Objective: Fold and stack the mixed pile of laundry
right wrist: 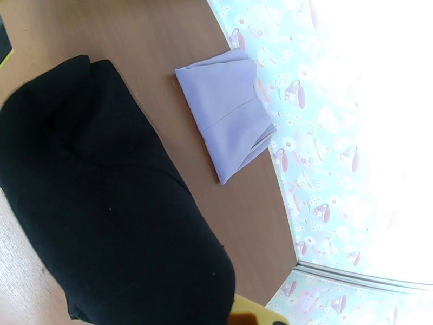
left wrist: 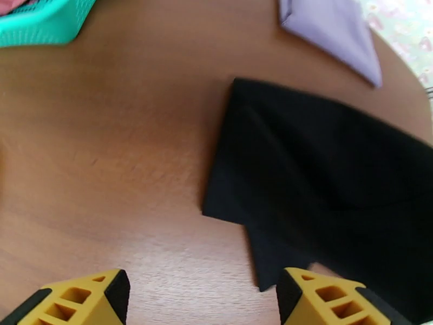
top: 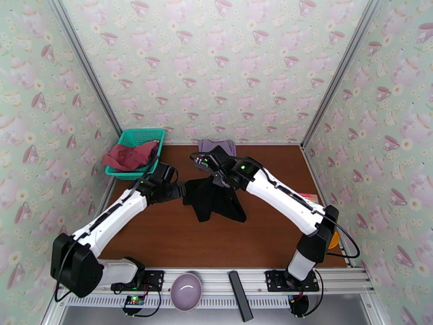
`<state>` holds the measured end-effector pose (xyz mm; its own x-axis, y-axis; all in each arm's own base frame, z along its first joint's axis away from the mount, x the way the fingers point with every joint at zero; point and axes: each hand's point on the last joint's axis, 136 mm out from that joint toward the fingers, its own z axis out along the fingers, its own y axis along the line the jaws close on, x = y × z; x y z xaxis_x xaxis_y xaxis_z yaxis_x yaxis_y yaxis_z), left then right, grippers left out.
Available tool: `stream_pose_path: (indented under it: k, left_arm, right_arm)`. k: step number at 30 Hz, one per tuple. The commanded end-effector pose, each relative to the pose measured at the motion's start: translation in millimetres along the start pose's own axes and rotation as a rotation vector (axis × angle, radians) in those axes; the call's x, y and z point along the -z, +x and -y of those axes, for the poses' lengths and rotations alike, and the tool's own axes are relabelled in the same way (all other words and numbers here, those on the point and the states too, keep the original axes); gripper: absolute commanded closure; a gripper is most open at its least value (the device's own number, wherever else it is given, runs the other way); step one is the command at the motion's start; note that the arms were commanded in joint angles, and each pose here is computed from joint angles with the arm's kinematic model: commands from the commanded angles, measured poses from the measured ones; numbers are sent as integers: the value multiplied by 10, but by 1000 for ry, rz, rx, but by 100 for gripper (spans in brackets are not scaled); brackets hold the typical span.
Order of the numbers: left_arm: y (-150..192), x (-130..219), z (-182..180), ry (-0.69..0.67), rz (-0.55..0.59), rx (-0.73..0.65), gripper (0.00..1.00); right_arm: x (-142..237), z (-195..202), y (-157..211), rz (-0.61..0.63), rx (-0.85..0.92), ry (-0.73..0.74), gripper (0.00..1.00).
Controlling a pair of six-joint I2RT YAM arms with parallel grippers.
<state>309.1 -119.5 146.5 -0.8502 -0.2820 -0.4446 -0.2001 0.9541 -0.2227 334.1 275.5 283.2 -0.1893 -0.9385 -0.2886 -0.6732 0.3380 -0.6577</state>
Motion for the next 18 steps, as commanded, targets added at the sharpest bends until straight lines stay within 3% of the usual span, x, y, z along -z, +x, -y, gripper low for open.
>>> stream_pose_path:
  k: [1,5,9,14,16,18]
  left_arm:
    - [-142,57,75,36,65,5,16]
    - [-110,32,272,135,25,5,5]
    - [-153,-27,418,198,31,-31,2]
    - [-349,41,558,262,178,-245,9]
    - [-384,92,566,280,249,-322,21]
    - [-476,228,618,306,335,-393,25]
  right_arm:
    - [130,65,53,12,3,21,100]
    - [161,91,15,46,-24,29,100]
    - [166,42,61,51,-22,18,100]
    - [185,10,98,66,-20,13,100]
    - [195,2,99,74,-22,8,100]
    - [206,-19,93,85,-20,-2,100]
